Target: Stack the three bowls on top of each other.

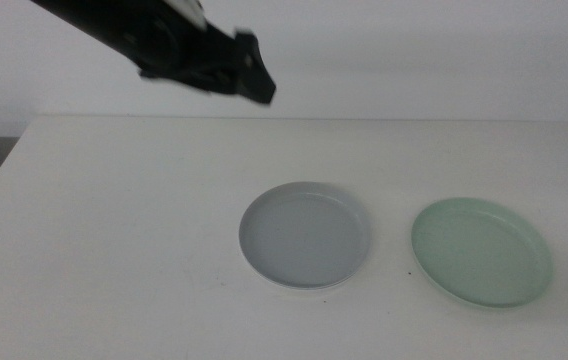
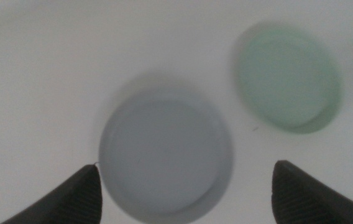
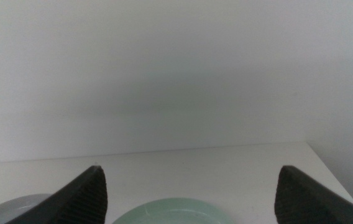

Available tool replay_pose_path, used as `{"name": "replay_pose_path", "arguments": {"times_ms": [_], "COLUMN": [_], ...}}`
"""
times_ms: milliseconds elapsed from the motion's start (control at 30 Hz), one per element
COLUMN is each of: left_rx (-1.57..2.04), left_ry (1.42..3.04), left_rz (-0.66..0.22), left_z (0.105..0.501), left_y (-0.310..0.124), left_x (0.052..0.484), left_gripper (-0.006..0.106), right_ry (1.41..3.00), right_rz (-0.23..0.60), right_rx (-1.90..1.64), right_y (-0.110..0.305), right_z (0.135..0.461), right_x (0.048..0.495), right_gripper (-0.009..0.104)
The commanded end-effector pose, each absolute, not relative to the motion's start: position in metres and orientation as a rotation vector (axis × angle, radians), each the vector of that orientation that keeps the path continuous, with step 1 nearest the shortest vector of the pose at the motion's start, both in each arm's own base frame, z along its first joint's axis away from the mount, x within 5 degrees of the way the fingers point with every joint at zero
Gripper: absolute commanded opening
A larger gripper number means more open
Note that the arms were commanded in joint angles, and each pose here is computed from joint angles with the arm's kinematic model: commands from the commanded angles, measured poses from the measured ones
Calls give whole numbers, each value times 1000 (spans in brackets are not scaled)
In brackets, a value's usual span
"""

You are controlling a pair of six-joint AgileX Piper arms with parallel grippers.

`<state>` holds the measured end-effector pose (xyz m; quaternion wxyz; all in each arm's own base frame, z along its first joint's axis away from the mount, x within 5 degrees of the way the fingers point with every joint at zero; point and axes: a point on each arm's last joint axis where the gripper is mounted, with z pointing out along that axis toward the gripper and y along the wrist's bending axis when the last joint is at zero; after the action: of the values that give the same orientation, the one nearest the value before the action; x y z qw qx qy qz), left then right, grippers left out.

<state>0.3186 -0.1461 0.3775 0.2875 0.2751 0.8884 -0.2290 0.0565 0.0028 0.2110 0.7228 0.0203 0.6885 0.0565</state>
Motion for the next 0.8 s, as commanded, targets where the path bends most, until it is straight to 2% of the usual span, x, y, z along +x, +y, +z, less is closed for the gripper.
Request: {"name": "replay_pose_path", "arguments": {"times_ms": [0,100,367,533,767], "left_rx": [810,870,895,872,862], "left_ry": [2228,2098,1891,1829,1823], "left_rz": [-629,-657,-686,-680,-653], "left_z": [409,426,460,471,471], "left_y": [-139,-129,-99,-92,-90], "left_x": [281,237,135,112,114], "left_gripper": [94,94,94,94,94], "right_ry": [1508,1508,1508,1508,1508], "right_rz": [117,117,117,117,117], "right_rx": [34,34,34,34,34], "right_y": [3,3,3,3,3], "right_z": [211,211,211,211,211], "right_x": [56,56,56,56,56], "right_gripper": [93,93,93,93,93]}}
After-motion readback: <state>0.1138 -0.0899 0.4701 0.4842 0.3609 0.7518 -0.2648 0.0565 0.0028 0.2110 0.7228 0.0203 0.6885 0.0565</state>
